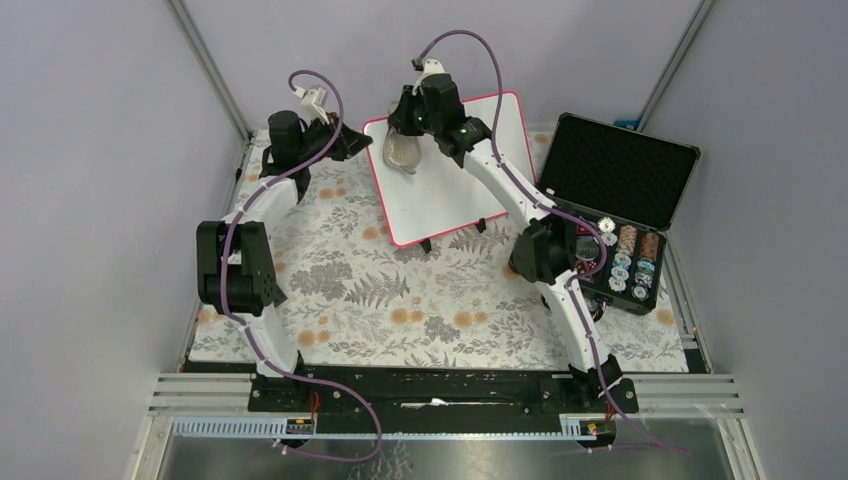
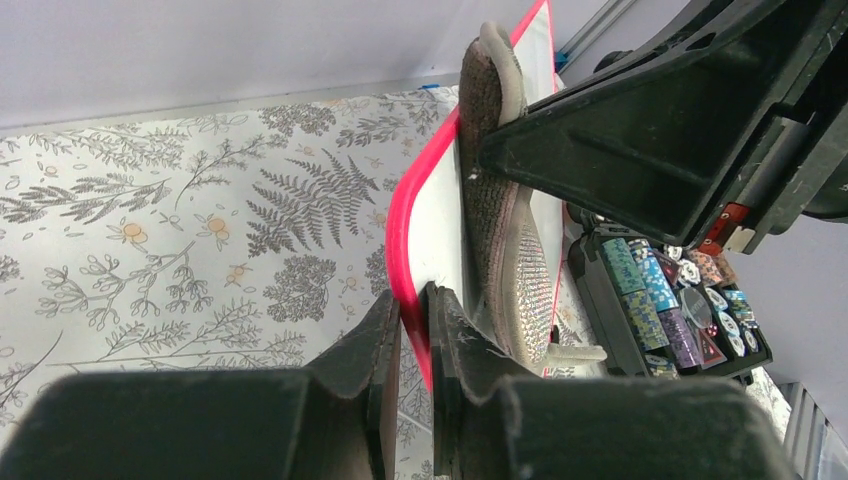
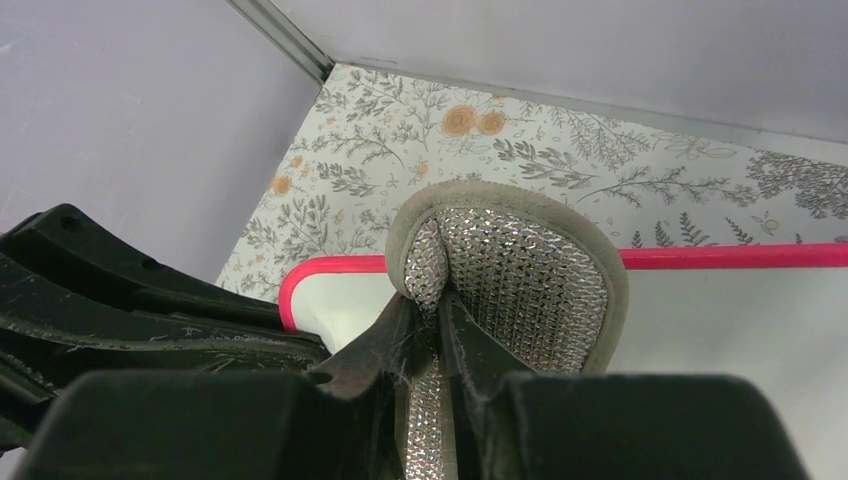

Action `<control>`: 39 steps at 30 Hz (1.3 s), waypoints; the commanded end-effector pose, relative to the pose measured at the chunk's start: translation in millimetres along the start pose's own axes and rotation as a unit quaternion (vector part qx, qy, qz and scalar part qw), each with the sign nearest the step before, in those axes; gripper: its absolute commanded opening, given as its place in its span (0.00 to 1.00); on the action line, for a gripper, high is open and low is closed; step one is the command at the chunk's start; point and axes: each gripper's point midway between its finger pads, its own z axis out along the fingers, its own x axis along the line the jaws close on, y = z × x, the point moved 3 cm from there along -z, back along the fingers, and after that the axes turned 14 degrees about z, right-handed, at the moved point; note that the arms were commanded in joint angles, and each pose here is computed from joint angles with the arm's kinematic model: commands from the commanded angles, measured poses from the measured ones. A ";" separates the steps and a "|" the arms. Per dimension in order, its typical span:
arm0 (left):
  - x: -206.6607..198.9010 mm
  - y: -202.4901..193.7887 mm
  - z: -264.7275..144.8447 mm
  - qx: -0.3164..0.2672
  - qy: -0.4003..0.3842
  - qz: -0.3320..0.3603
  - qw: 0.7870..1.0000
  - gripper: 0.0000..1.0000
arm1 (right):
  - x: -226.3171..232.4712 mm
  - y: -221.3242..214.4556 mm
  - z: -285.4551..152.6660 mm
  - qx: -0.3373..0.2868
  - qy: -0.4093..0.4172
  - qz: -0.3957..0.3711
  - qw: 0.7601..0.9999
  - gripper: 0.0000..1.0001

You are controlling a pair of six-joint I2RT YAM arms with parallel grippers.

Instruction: Erase the whiteboard

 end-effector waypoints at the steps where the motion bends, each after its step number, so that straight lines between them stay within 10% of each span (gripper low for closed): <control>1: -29.0 29.7 -1.3 -0.036 -0.049 0.062 0.996 0.00 | -23.7 -59.2 8.0 0.090 -0.029 0.020 0.995 0.00; 17: -25.0 28.8 -2.2 -0.034 -0.043 0.062 0.997 0.00 | -68.0 -179.2 -63.6 0.203 -0.046 0.024 0.978 0.00; 39: -22.6 24.4 0.4 -0.030 -0.045 0.055 0.997 0.00 | -8.3 -22.0 -9.9 0.070 0.010 0.030 0.997 0.00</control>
